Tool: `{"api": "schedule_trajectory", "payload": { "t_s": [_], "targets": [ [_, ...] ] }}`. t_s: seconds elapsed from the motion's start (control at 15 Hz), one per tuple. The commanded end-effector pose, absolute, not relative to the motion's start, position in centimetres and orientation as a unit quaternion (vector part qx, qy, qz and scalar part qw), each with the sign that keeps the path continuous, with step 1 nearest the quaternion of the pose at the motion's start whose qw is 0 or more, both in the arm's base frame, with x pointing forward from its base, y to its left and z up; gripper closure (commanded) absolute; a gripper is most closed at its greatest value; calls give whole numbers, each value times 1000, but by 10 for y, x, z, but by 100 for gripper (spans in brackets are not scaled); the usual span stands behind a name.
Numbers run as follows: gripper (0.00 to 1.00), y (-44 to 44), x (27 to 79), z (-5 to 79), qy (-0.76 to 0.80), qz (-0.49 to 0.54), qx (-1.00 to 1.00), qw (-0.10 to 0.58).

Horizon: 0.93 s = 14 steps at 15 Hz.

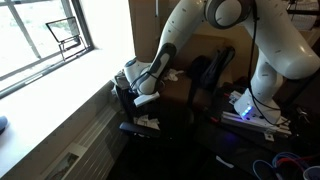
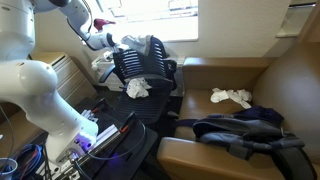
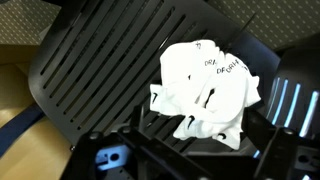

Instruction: Pick up the blue cloth on the backrest and place it on the right side of the brown couch, then pick up the cream white pants on the left side of the couch and place it on the backrest then pick up the white cloth on the seat of the chair and place it on the couch then finally pick up the bag and put it on the seat of the chair

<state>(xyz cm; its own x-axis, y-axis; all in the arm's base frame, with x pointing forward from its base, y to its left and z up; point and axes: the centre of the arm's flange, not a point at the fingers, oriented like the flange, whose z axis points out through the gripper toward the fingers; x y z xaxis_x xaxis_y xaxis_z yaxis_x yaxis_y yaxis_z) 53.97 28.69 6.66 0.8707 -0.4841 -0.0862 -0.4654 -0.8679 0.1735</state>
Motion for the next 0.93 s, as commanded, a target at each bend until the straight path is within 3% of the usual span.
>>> {"api": "schedule_trajectory", "payload": {
  "t_s": [0.0,0.13,0.87],
  "targets": [
    [0,288,518,39,-262,-43,959,95],
    [0,281,510,26,-278,-64,950,129],
    [0,257,534,-43,-327,-46,939,99]
  ]
}}
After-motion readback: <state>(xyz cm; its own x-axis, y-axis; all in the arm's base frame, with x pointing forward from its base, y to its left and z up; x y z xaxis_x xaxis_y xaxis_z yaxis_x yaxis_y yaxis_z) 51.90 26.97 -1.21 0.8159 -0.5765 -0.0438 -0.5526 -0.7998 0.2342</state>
